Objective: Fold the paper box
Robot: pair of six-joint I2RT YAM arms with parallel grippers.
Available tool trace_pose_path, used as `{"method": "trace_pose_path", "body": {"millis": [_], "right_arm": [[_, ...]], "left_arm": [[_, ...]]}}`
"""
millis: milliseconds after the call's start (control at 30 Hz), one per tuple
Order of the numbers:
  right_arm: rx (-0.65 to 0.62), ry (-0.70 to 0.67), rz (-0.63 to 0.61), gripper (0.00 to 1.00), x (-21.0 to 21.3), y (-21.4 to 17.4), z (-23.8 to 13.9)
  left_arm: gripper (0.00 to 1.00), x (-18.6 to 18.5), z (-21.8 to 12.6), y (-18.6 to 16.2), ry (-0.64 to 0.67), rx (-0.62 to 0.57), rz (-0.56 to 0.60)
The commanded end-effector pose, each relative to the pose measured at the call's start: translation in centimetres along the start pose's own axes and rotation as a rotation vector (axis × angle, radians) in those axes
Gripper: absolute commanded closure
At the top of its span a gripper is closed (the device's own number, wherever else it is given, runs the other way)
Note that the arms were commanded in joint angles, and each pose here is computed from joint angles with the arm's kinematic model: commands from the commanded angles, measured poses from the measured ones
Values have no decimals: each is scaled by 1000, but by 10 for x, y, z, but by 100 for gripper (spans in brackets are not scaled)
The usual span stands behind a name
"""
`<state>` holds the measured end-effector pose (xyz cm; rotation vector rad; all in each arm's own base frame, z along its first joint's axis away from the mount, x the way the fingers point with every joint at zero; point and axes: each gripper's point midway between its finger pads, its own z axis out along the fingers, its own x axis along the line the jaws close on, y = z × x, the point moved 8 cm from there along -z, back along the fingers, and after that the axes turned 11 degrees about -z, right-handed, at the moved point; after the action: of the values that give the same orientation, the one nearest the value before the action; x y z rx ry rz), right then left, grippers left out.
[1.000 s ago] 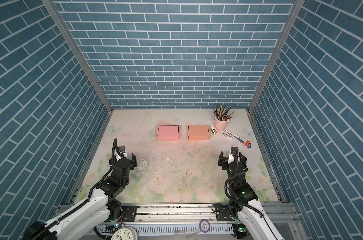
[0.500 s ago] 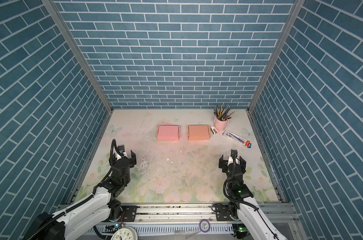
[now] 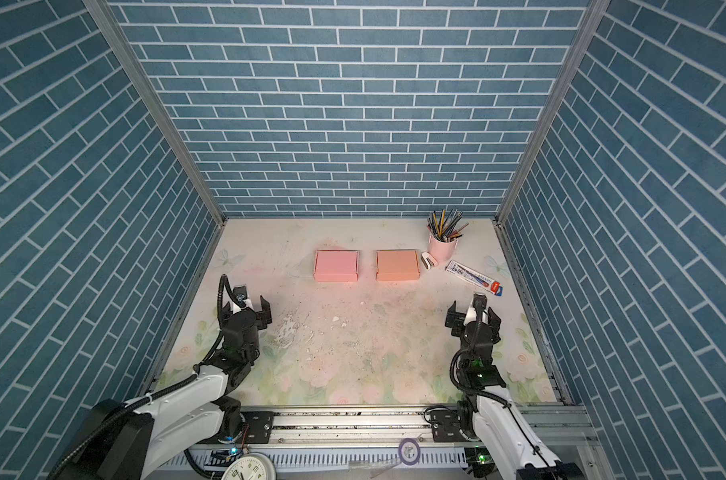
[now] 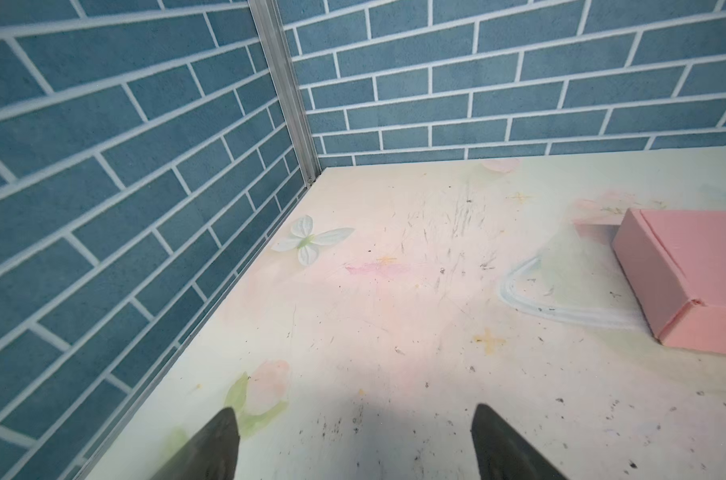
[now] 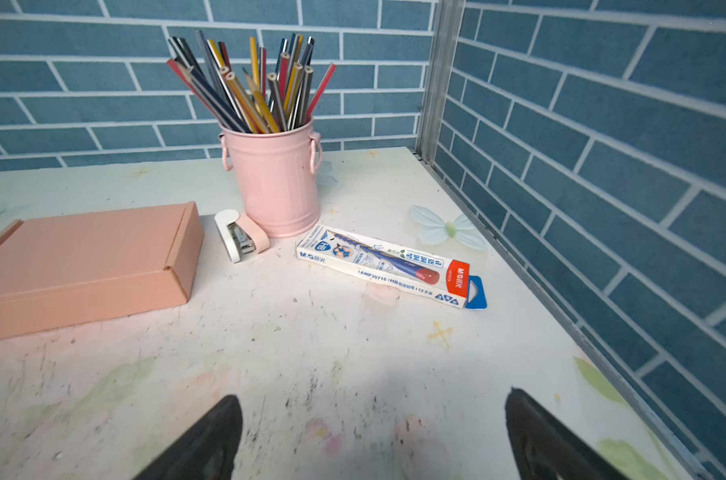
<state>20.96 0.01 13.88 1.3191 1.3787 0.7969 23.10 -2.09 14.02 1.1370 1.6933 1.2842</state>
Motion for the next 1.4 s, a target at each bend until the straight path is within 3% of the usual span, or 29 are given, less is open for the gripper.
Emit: {"method": "trace_pose_path", "body": {"millis": [0,467,1200,1367], "right_arm": [[-56,16,-9,2,0,11,6],[-83,-22,16,2,-8,20,33],[-144,-103,98,2,-18,20,60],[-114,-56,85,2,-14,20,72]], "left_arm": [[12,-6,8,16,-13,-65,-25],[12,-13,43,26,-5,-71,-13],[12,-12,63,23,-54,-112,-57],[12,-11,62,23,-75,-114,-60]]}}
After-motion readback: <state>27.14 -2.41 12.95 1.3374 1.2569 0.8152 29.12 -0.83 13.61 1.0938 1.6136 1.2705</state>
